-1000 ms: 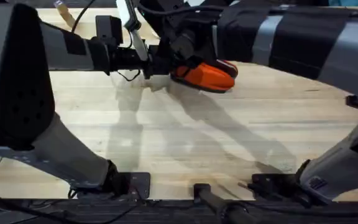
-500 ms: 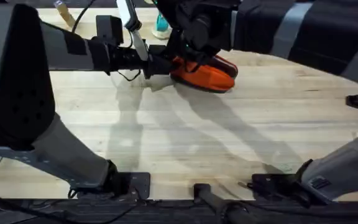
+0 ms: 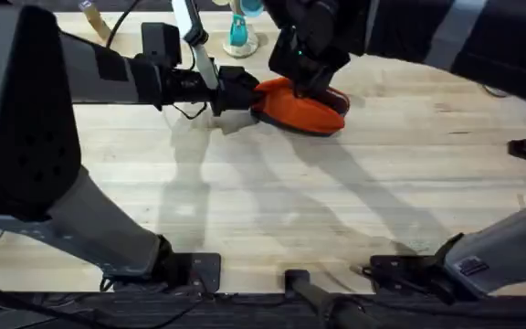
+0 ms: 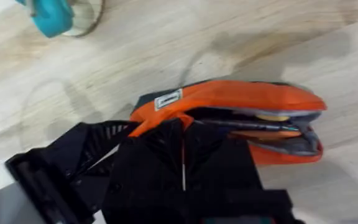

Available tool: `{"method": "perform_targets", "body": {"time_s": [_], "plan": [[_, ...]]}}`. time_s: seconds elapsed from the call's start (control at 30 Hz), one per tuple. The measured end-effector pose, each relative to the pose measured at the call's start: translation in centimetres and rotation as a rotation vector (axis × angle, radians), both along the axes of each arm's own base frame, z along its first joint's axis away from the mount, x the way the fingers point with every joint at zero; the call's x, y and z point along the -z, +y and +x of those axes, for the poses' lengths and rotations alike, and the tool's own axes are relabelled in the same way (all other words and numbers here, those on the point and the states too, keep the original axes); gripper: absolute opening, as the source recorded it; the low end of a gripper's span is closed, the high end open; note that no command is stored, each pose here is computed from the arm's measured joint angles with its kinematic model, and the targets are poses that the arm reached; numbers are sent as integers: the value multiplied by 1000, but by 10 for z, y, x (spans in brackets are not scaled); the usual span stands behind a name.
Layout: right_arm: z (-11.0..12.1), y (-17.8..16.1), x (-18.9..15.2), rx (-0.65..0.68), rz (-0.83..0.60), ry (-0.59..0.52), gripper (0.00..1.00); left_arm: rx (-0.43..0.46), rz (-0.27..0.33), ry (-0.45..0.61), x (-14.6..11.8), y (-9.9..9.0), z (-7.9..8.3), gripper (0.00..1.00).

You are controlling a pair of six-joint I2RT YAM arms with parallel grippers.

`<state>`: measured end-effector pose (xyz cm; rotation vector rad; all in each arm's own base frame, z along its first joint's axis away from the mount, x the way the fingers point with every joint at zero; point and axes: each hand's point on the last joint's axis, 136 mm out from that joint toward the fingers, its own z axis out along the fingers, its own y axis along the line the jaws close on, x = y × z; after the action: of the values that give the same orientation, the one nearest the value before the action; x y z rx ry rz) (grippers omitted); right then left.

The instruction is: Unzip the bag, pick up the pens from the table one at a time and place them inside, then zip the bag closed.

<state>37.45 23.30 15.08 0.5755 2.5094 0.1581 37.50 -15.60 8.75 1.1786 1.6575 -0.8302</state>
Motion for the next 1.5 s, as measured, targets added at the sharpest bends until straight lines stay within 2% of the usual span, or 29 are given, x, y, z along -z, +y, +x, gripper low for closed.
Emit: {"method": "perform_targets", "body": {"time_s": [0.5, 0.77, 1.03, 1.5], "plan": [[-7, -36, 3, 55, -41, 81, 30, 0, -1, 0, 0, 0, 0, 43], [-12, -61, -6, 100, -58, 106, 30, 13, -10, 2, -1, -3, -2, 43], [-21, -98, -2, 165, -139, 173, 30, 14, -12, 4, -1, -3, -3, 43], [-37, -119, -2, 183, -206, 237, 29, 18, -17, 5, -2, -3, -3, 42]]}}
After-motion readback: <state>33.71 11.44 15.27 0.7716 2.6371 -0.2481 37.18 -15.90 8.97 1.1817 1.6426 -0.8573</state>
